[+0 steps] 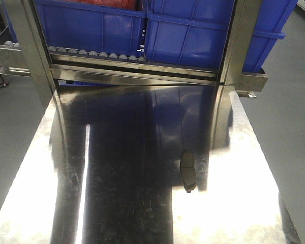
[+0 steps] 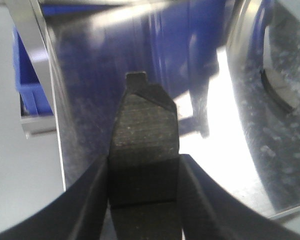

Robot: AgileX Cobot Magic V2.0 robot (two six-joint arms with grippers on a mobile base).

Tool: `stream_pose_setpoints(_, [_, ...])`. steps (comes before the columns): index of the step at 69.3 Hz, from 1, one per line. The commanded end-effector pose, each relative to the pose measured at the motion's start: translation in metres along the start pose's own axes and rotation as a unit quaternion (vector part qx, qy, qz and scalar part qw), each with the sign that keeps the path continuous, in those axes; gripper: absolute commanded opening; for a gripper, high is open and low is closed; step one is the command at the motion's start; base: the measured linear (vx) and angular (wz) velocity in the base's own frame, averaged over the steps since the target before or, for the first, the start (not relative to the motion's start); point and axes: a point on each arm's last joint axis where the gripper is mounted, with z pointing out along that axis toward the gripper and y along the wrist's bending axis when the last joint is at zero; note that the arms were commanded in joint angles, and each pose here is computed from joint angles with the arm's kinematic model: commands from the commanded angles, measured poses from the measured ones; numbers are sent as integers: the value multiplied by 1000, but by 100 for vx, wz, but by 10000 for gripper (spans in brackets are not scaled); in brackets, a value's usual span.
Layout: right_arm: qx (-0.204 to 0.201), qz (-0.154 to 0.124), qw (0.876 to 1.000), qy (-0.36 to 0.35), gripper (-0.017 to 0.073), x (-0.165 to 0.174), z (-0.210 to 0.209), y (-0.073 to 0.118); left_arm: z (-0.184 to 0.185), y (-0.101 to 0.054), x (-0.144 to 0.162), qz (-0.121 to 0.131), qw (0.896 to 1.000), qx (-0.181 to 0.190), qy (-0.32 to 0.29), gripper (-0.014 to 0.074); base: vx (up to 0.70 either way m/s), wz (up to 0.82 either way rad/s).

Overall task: Move and align brake pads A on conveyor
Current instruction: 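Lower the right gripper toward the other brake pad on the table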

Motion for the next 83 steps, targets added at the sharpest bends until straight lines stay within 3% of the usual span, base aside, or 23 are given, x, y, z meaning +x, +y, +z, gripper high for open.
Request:
stream_pose_setpoints(1, [6, -5, 999, -42, 563, -13, 0, -1, -15, 2, -3, 5, 997, 13, -74, -7, 0, 0])
stream_pose_setpoints(6, [6, -5, 999, -42, 563, -13, 0, -1, -22, 4, 4, 4, 996, 16, -93, -7, 0, 0])
stream_pose_setpoints(15, [6, -5, 999, -42, 563, -13, 0, -1, -28, 5, 13, 35, 991, 23, -129, -6, 0, 0])
stream_pose_setpoints(24, [6, -5, 999, -42, 563, -13, 0, -1, -34, 5, 13, 34, 984, 33, -171, -6, 0, 0])
stream_pose_setpoints(71, [4, 0, 1000, -28, 563, -13, 1, -1, -34, 5, 12, 34, 984, 33, -173, -6, 0, 0])
stream_pose_setpoints(83, [0, 27, 996, 82, 563, -22, 29, -2, -34, 5, 12, 34, 984, 33, -173, -6, 0, 0])
